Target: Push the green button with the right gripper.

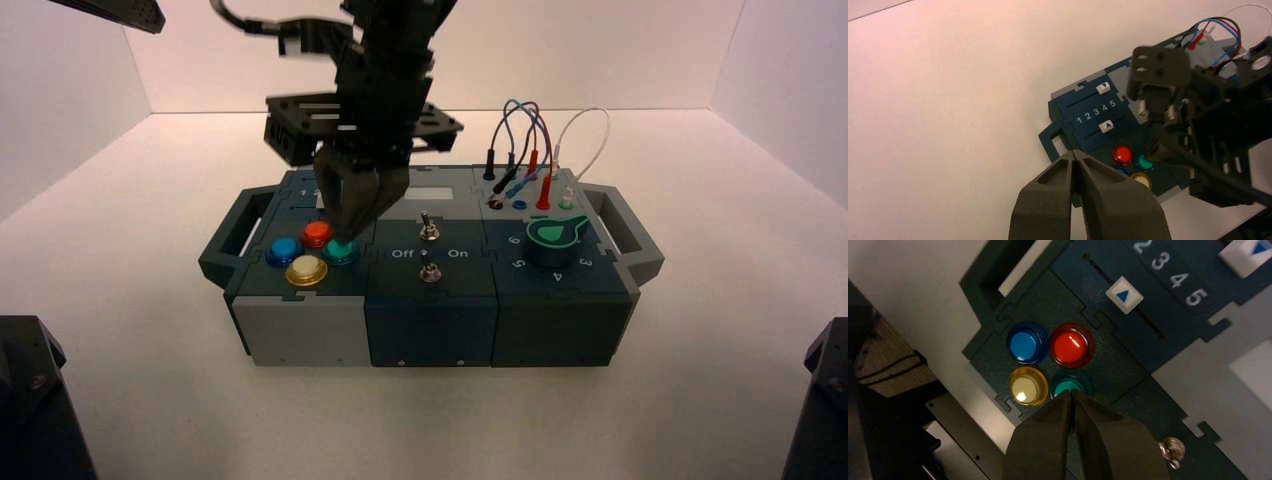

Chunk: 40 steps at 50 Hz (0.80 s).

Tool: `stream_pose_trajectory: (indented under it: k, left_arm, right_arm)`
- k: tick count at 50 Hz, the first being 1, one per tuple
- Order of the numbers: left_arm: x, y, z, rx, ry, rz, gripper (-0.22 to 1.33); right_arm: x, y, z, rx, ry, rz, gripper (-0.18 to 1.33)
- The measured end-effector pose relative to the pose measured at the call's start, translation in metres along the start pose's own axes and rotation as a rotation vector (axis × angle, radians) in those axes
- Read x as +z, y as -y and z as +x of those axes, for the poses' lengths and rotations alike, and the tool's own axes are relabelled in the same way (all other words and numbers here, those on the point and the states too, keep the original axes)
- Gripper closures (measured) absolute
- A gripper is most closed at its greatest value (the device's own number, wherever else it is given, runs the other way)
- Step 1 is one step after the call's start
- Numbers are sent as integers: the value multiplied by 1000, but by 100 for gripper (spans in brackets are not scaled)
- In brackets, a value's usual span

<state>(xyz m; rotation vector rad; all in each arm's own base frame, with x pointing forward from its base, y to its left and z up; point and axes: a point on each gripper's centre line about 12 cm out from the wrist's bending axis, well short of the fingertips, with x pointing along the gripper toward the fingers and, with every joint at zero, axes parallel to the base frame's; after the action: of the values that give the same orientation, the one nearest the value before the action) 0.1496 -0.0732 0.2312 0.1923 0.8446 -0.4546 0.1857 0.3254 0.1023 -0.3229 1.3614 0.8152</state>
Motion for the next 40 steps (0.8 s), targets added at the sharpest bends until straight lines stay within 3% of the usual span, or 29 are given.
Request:
stream_pose_trajectory:
  k: [11,23,40]
  left_arm:
    - [-1,0,4,-1,-20,-3,128]
    - [-1,0,9,-1,-44,-2,128]
    - [-1,1,9,-7,-41,-4,128]
  right_arm:
    - [3,-2,9,17,-28,31,130]
    - [4,-3,8,23,-32,35,130]
    - [-5,-2,6,22,-57,50,130]
